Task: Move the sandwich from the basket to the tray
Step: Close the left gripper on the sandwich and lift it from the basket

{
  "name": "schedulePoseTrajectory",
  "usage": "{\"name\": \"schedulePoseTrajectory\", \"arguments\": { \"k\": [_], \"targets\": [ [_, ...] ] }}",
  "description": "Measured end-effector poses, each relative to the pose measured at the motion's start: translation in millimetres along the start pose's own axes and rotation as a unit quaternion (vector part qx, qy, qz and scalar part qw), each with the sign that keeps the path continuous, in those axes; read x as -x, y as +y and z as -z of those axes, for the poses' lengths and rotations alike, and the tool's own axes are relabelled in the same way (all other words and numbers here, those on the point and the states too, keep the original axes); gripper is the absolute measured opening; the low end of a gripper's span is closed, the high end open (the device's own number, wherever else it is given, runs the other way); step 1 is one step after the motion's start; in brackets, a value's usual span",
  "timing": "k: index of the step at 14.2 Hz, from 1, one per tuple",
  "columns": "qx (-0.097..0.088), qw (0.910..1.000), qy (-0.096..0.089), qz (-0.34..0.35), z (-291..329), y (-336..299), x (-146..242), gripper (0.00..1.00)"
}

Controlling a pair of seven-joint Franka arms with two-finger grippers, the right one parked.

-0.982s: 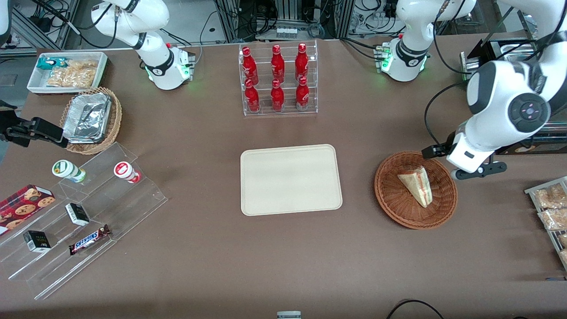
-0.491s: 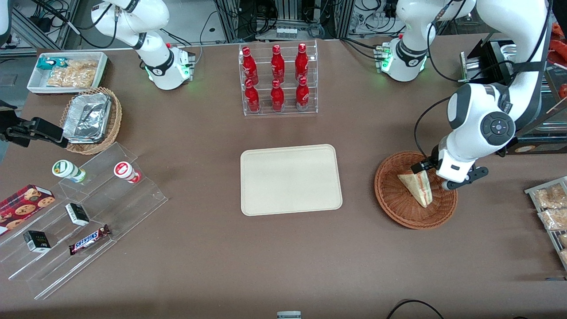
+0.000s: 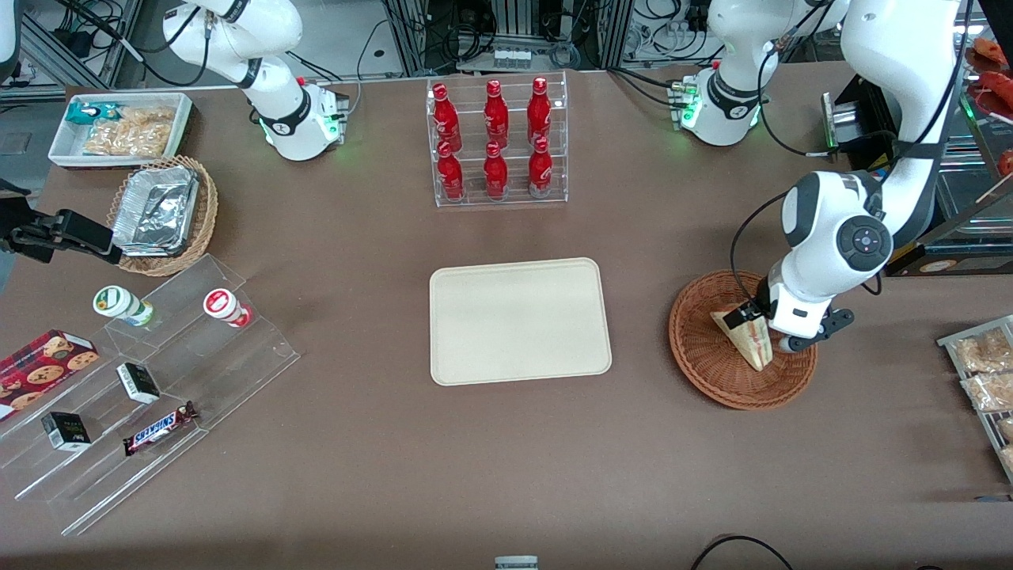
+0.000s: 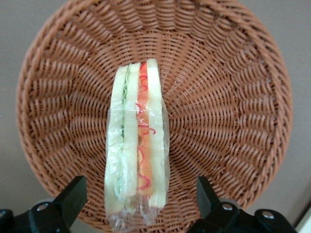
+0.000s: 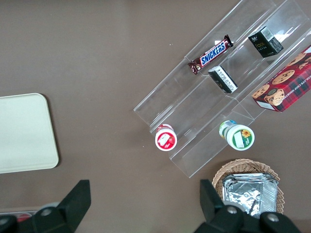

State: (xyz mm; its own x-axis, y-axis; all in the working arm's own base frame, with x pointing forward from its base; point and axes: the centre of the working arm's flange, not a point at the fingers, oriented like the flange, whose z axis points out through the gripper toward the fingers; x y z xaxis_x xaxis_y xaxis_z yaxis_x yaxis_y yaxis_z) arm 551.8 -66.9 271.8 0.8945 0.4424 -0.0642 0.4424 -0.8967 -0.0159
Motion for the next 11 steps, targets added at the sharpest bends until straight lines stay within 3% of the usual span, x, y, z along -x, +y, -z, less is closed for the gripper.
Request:
{"name": "schedulePoseTrajectory", "arguments": {
  "k": [6, 11],
  "targets": [
    [0.008, 1.0, 0.002, 0.001, -22, 1, 0, 0.95],
    [0.013, 0.9999, 0.009, 0.0, -25, 0, 2, 0.44]
  ]
}}
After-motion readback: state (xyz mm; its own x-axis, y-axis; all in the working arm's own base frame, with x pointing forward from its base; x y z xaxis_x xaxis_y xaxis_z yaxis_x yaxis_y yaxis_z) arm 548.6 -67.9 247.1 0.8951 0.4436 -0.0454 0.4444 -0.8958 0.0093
